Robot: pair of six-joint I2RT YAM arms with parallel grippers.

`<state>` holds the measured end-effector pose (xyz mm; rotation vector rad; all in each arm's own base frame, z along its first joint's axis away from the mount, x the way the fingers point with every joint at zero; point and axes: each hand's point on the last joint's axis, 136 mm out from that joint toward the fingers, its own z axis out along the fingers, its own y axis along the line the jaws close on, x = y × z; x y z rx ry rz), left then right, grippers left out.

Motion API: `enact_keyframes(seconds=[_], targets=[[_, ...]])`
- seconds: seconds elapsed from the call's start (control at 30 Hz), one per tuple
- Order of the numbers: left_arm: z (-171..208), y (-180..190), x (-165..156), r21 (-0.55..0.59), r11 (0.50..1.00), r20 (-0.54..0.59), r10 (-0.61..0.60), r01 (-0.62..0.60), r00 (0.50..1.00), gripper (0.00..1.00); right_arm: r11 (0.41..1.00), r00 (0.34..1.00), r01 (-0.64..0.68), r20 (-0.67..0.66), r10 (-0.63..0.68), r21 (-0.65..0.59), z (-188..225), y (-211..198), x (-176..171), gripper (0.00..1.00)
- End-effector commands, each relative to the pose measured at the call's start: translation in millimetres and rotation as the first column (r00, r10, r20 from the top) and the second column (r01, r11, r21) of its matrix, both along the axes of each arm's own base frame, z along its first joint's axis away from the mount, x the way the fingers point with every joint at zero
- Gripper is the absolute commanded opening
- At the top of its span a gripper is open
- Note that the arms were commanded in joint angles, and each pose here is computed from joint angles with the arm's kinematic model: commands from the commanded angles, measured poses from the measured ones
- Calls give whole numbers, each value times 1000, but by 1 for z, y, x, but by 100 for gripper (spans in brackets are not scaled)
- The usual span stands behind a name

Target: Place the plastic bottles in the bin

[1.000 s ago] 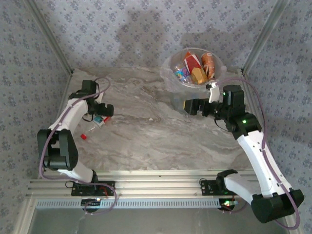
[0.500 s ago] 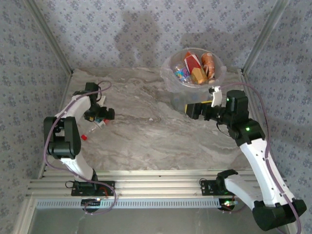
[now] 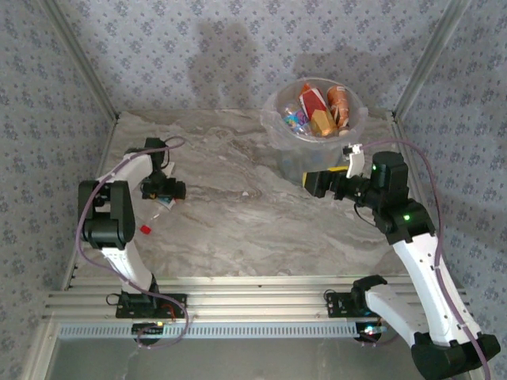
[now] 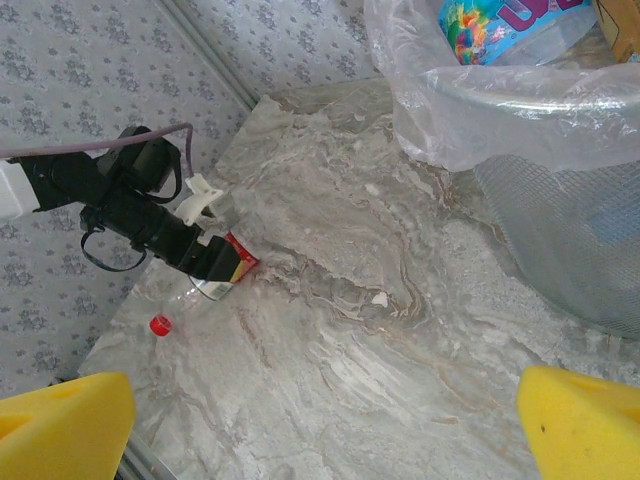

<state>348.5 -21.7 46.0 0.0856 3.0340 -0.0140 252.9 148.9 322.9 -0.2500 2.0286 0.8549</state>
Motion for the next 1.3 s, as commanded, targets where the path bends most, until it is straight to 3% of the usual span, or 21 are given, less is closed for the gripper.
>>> enact_keyframes(seconds=[0.0, 0.13, 0.33, 0.4, 0.5, 0.6, 0.67, 0.77, 0.9, 1.07, 1.27], targets=[[-1, -10, -3, 2, 1000, -38, -17, 17, 999, 79, 1000, 1000, 5, -15, -4, 15, -2, -1, -4, 100], [-1, -26, -4, -49, 998, -40, -34, 32, 999, 61, 1000, 1000, 9, -20, -9, 25, -1, -1, -4, 100], [30, -75, 4, -265, 960, 59, -77, 90, 995, 59, 998, 998, 26, -54, -22, 65, -4, -1, -7, 100], [54, -104, 8, -398, 907, 133, -93, 139, 987, 59, 994, 997, 24, -75, -16, 106, -4, 2, -7, 100], [100, -154, 4, -563, 780, 256, -151, 274, 955, 58, 983, 994, -13, -105, 33, 186, -4, 13, -9, 100], [155, -207, -8, -674, 593, 399, -211, 442, 892, 58, 967, 990, -26, -126, 59, 252, -5, 20, -10, 100], [186, -237, -21, -697, 483, 473, -245, 529, 847, 58, 957, 988, -21, -138, 63, 289, -5, 23, -8, 100], [221, -278, -40, -691, 359, 550, -301, 627, 779, 58, 948, 989, -37, -123, 79, 315, 0, 29, -5, 100], [247, -321, -63, -718, 187, 593, -341, 670, 730, 57, 951, 994, -60, -72, 85, 305, 10, 35, -4, 100], [258, -352, -91, -732, 73, 607, -383, 677, 697, 58, 951, 993, -81, -61, 104, 300, 13, 40, -2, 100], [255, -361, -114, -728, 40, 610, -417, 684, 674, 59, 955, 991, -99, -56, 119, 281, 12, 51, 4, 100]])
